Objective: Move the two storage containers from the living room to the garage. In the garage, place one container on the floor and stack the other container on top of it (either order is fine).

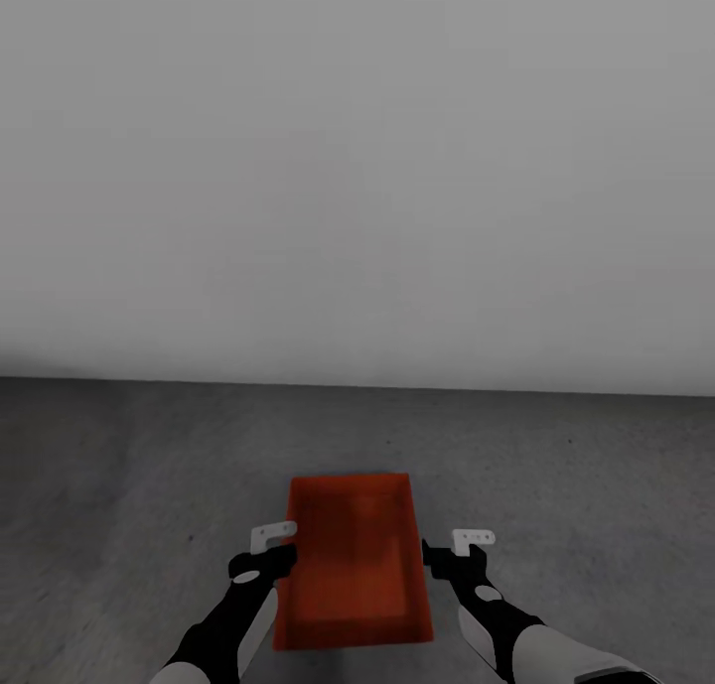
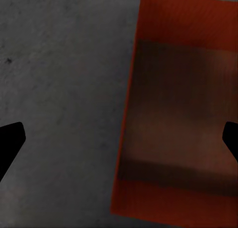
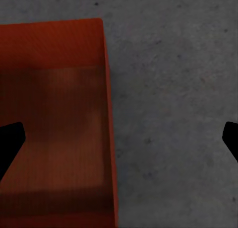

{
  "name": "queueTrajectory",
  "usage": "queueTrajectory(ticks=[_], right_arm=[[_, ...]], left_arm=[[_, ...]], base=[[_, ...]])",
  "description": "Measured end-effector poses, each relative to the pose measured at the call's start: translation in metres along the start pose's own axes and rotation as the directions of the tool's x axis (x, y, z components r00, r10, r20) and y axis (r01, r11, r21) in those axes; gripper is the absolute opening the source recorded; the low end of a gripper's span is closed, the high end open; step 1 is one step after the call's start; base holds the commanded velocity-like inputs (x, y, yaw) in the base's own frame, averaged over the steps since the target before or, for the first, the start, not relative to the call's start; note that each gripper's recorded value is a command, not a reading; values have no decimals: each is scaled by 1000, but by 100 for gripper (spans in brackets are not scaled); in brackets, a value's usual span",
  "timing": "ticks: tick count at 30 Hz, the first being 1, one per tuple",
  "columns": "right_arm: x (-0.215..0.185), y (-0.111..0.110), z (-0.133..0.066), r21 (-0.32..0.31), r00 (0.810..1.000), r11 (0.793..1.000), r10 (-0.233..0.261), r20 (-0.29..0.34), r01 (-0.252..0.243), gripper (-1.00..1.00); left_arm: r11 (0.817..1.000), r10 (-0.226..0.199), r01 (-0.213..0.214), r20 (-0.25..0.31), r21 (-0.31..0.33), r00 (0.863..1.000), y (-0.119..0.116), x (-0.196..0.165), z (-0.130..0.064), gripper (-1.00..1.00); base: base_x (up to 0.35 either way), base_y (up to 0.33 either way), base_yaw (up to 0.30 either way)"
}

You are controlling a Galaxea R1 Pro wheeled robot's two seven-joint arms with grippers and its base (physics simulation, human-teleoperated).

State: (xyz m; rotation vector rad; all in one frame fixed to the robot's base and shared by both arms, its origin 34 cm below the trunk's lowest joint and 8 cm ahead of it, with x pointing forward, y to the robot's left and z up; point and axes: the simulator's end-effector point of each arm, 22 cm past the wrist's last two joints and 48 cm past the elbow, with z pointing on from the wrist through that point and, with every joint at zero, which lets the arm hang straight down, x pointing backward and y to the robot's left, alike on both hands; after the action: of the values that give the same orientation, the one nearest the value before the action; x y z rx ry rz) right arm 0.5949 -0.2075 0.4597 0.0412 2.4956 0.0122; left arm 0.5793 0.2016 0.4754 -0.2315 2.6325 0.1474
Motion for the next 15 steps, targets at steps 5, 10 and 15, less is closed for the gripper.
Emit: queueTrajectory(ticks=[5,10,15], right_arm=[[0,0,0,0,1000,1000,0,0,0,100],[0,0,0,0,1000,1000,0,0,0,100],[0,0,0,0,1000,1000,0,-1,0,100]], left_arm=[[1000,0,0,1,0,1000,0,0,0,100],[1000,0,0,-2,-1,1000,0,1,0,100],[1000,1,-1,-8,-1,1000,-1,2,0,100]], base=[[0,0,0],[-39,0,0],[-231,0,0]])
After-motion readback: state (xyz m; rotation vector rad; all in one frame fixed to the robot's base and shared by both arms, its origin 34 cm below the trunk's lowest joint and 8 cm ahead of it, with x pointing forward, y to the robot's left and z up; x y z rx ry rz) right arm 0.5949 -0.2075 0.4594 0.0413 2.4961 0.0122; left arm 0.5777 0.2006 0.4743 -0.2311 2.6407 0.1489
